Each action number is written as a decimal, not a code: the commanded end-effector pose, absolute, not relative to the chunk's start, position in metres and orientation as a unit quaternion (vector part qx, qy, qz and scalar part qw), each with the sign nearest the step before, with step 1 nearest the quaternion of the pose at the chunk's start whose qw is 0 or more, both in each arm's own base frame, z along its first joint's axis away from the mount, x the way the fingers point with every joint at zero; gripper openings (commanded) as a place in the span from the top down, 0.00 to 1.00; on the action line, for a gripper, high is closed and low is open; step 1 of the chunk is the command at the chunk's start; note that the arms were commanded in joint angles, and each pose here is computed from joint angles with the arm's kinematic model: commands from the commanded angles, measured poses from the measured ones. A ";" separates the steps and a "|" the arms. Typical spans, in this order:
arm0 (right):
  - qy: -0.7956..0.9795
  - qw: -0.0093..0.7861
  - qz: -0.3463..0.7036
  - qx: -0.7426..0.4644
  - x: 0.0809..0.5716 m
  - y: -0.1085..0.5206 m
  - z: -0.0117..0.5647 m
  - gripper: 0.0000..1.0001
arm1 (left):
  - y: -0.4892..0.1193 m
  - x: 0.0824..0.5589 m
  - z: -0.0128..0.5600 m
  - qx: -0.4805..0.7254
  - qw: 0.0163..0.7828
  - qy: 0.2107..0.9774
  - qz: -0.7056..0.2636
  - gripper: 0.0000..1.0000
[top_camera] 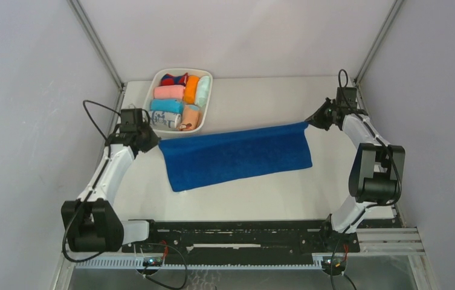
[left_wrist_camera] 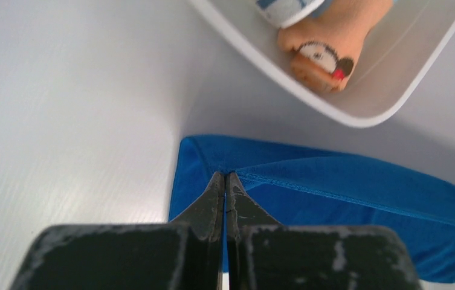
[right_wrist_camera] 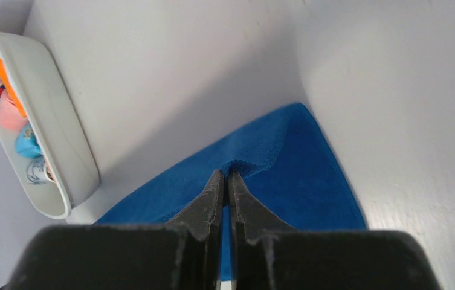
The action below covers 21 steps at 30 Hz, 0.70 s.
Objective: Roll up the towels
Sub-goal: Fold the towel at the center of the board.
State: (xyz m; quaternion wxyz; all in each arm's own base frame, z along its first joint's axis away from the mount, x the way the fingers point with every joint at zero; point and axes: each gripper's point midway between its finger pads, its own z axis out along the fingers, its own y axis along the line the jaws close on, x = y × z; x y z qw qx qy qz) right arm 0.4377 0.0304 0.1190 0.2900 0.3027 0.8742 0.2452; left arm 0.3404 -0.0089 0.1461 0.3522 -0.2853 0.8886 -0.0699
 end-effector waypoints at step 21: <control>0.895 0.258 0.206 0.301 0.355 0.017 0.072 1.00 | -0.034 0.236 0.064 -0.329 0.255 0.902 -0.114 1.00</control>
